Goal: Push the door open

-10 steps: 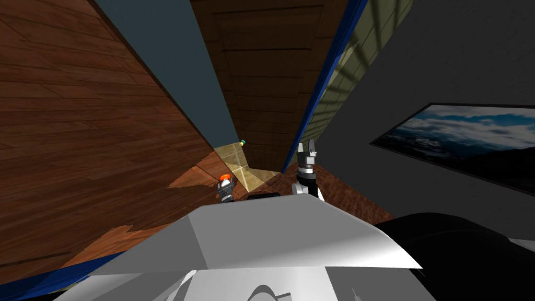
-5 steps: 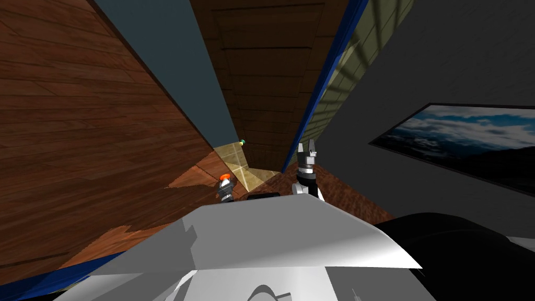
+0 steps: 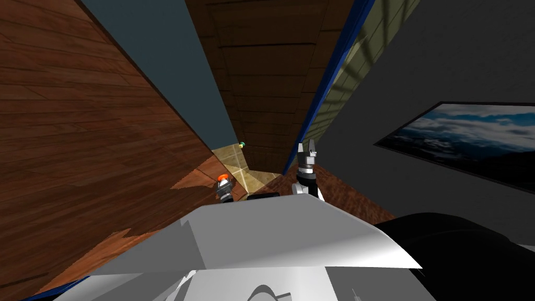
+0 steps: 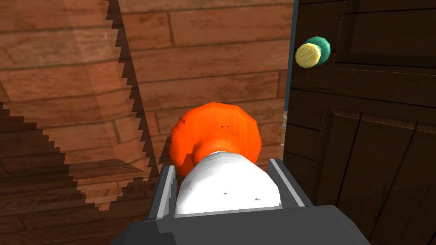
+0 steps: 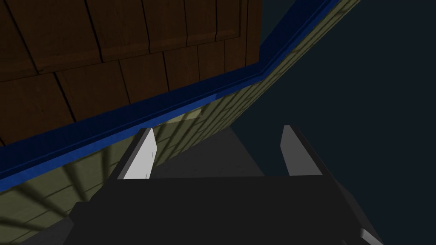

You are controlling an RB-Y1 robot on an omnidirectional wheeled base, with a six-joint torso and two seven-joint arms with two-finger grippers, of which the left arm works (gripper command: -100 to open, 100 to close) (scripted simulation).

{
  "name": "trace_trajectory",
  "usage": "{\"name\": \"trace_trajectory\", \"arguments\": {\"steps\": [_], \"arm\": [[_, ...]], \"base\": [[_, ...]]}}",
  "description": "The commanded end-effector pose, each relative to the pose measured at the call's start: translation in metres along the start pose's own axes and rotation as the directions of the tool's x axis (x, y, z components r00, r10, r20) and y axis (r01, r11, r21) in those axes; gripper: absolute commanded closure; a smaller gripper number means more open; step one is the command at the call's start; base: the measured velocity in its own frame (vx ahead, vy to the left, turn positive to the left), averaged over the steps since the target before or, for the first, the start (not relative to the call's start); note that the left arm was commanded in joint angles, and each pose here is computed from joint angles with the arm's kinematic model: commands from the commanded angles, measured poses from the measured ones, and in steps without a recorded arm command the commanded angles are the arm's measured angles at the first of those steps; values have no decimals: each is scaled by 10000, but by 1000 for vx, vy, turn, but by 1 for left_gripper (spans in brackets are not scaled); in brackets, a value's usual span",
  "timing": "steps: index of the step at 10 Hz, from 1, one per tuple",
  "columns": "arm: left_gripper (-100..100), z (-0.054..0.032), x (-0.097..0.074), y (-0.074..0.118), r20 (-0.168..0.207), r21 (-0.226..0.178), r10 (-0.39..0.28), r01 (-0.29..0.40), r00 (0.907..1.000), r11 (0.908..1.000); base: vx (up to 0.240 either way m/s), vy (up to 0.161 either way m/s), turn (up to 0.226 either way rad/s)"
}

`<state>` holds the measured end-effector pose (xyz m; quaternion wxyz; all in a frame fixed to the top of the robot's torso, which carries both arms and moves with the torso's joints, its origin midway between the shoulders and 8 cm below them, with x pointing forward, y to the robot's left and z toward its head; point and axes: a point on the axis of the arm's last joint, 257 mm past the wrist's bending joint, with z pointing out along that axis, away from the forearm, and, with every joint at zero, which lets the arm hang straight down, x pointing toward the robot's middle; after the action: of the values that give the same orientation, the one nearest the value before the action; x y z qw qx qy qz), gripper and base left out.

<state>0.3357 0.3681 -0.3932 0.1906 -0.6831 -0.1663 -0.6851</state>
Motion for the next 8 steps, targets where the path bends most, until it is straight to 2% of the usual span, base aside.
{"name": "trace_trajectory", "arguments": {"steps": [1,4,8], "arm": [[100,150,96,-155,-321,505,118,-101,9994,9987],[100,247,115,-263,-391,969,196,-158,9990,9952],[100,365,132,-399,-438,1653,253,-177,9987,9861]], "base": [[164,76,5],[117,60,-3],[95,58,7]]}}
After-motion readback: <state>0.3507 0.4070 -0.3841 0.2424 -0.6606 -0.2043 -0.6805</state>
